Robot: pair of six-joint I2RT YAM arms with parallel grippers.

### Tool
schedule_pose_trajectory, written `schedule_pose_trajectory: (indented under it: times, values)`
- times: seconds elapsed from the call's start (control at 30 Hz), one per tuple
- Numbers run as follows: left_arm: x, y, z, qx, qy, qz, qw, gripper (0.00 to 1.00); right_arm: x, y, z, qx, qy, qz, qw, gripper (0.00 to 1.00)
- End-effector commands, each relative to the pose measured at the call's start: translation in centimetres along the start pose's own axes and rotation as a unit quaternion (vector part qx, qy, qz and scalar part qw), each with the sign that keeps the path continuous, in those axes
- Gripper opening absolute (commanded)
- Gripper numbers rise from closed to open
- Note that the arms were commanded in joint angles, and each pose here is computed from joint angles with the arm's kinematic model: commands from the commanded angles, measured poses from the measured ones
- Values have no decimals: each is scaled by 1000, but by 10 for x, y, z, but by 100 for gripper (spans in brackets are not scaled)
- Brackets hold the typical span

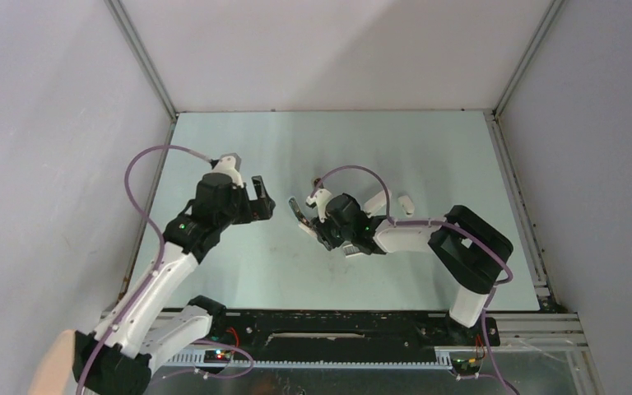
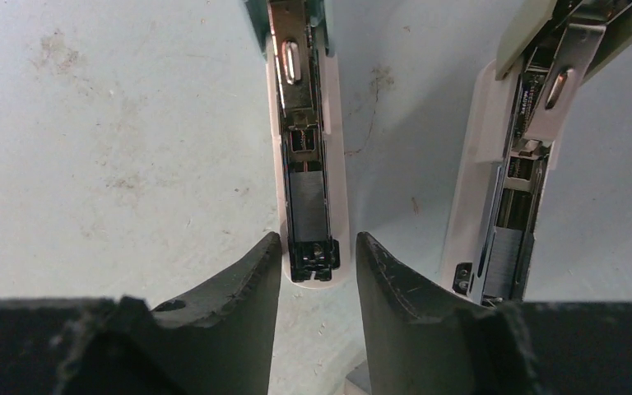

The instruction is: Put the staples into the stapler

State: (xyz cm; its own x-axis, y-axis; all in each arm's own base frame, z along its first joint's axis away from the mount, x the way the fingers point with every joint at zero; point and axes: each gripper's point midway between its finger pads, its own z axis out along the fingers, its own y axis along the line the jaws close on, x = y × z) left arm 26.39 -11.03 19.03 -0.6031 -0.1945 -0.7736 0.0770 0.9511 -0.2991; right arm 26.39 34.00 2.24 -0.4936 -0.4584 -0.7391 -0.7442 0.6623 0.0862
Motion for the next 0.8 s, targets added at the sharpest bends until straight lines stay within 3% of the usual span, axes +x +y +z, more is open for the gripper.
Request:
schedule_pose_trajectory:
  times: [0.0, 0.13, 0.47, 0.6, 0.77]
  values:
    - [-18, -24, 18, 44, -20, -43, 998, 98, -14, 1, 8, -1, -36, -10, 999, 40]
    - [-18, -36, 37, 70, -19, -68, 995, 100, -12, 1, 9, -1, -36, -12, 999, 33]
    - [-3, -41, 84, 81, -9, -109, 991, 88, -4, 4, 11, -1, -41, -21, 999, 22]
    - [8, -45, 102, 88, 16, -115, 989, 78, 5, -1, 19, 13, -35, -21, 999, 19]
    - [5, -46, 115, 92, 8, -111, 990, 60, 5, 0, 23, 10, -37, -19, 999, 19]
